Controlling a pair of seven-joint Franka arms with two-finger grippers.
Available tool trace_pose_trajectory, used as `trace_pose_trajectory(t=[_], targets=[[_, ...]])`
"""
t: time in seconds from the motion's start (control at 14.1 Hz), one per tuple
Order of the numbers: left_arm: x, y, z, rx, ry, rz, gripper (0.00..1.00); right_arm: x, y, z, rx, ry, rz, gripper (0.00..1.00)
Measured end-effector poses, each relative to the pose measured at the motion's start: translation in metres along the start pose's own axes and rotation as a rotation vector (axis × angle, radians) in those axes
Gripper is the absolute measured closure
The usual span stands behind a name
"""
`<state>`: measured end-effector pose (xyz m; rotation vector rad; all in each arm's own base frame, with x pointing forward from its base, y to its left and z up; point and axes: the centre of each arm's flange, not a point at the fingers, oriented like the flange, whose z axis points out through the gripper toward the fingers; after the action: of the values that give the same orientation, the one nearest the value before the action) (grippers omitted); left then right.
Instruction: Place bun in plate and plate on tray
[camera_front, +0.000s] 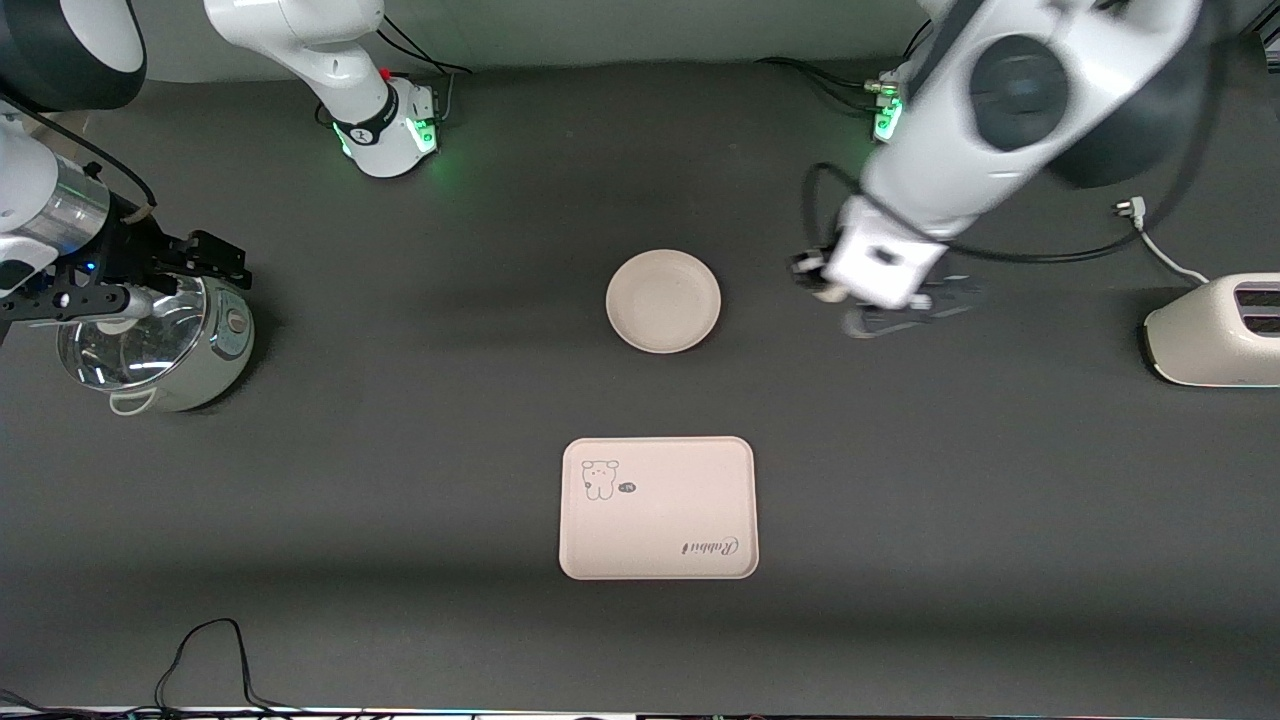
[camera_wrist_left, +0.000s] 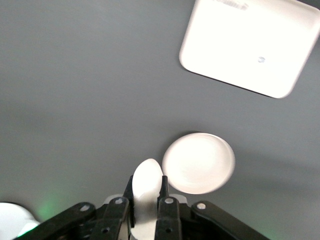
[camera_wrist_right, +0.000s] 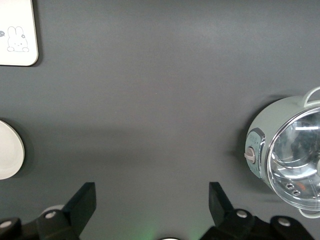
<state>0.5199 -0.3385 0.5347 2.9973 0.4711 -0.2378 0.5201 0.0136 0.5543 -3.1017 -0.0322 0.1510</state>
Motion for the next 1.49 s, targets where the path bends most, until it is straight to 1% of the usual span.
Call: trace_pose_trajectory(t=[0.28, 0.5, 0.71, 0.78, 1.0, 1.07, 1.28, 1.35, 1.42, 1.49], targets=[[-0.027, 0.051, 0.063, 0.007, -0.041, 0.011, 0.79, 0.001, 0.0, 0.002, 0.0, -0.005, 0.0, 0.0], [-0.045, 0.072, 0.127, 0.002, -0.047, 0.037, 0.79, 0.002, -0.001, 0.004, 0.001, 0.001, 0.007, 0.0], [-0.063, 0.067, 0.209, -0.012, 0.001, 0.057, 0.79, 0.005, -0.02, 0.01, -0.004, 0.017, 0.013, 0.0], [-0.069, 0.061, 0.236, -0.005, 0.019, 0.06, 0.79, 0.007, -0.03, 0.013, -0.006, 0.023, 0.015, 0.0], [-0.084, 0.054, 0.299, 0.061, 0.069, 0.065, 0.79, 0.013, -0.039, 0.022, -0.008, 0.024, 0.014, 0.0], [-0.086, 0.054, 0.314, 0.071, 0.081, 0.06, 0.79, 0.015, -0.04, 0.024, -0.009, 0.021, 0.012, 0.0], [-0.089, 0.055, 0.338, 0.083, 0.073, 0.051, 0.78, 0.016, -0.053, 0.026, -0.003, 0.03, 0.004, 0.0], [-0.09, 0.056, 0.339, 0.084, 0.072, 0.048, 0.73, 0.015, -0.06, 0.027, 0.009, 0.028, 0.0, 0.0], [-0.091, 0.057, 0.338, 0.082, 0.074, 0.045, 0.73, 0.014, -0.069, 0.027, 0.023, 0.026, -0.001, 0.0], [-0.093, 0.058, 0.338, 0.081, 0.075, 0.036, 0.68, 0.013, -0.077, 0.029, 0.034, 0.024, -0.003, 0.0]])
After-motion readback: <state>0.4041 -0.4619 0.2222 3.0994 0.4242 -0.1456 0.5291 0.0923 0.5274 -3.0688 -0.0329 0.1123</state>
